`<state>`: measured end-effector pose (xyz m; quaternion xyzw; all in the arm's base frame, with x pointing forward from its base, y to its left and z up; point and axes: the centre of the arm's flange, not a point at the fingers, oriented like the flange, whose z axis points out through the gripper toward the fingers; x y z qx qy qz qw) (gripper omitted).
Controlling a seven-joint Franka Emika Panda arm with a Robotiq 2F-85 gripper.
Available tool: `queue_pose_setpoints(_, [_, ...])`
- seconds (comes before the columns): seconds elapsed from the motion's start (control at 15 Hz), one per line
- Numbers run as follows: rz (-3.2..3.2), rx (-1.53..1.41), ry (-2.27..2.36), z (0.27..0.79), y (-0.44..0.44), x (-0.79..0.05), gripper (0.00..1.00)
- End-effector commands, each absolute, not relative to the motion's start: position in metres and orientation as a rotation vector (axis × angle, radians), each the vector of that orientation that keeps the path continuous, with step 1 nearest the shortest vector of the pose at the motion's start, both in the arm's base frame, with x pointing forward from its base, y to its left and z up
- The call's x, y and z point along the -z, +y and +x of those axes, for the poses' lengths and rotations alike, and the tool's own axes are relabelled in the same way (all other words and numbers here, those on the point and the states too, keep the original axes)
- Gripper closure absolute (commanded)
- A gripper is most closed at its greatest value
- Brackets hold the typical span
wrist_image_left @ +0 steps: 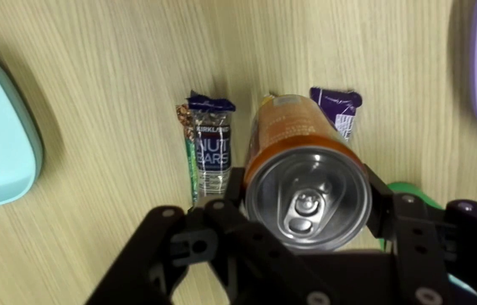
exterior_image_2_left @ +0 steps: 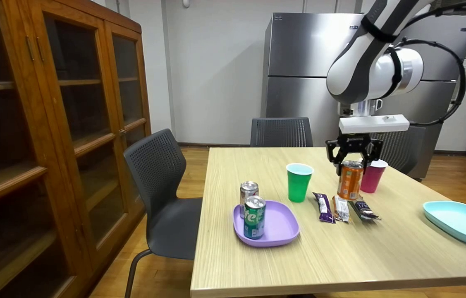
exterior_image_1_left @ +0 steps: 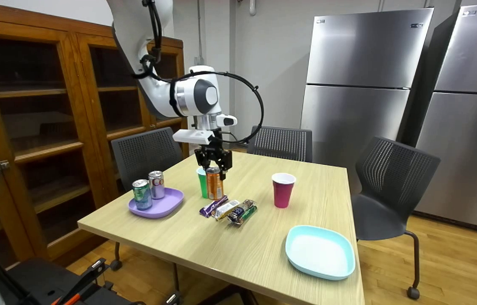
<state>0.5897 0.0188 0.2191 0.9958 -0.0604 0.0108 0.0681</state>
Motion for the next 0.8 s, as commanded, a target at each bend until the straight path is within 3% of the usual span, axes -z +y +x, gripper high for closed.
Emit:
queue_pose_setpoints(0.0, [3.009, -0.050, -0.107, 0.563, 0.061, -0.233, 0.60])
queue_pose_setpoints(0.73, [3.029, -0.010, 0.096, 0.552, 0.167, -0.213, 0.60])
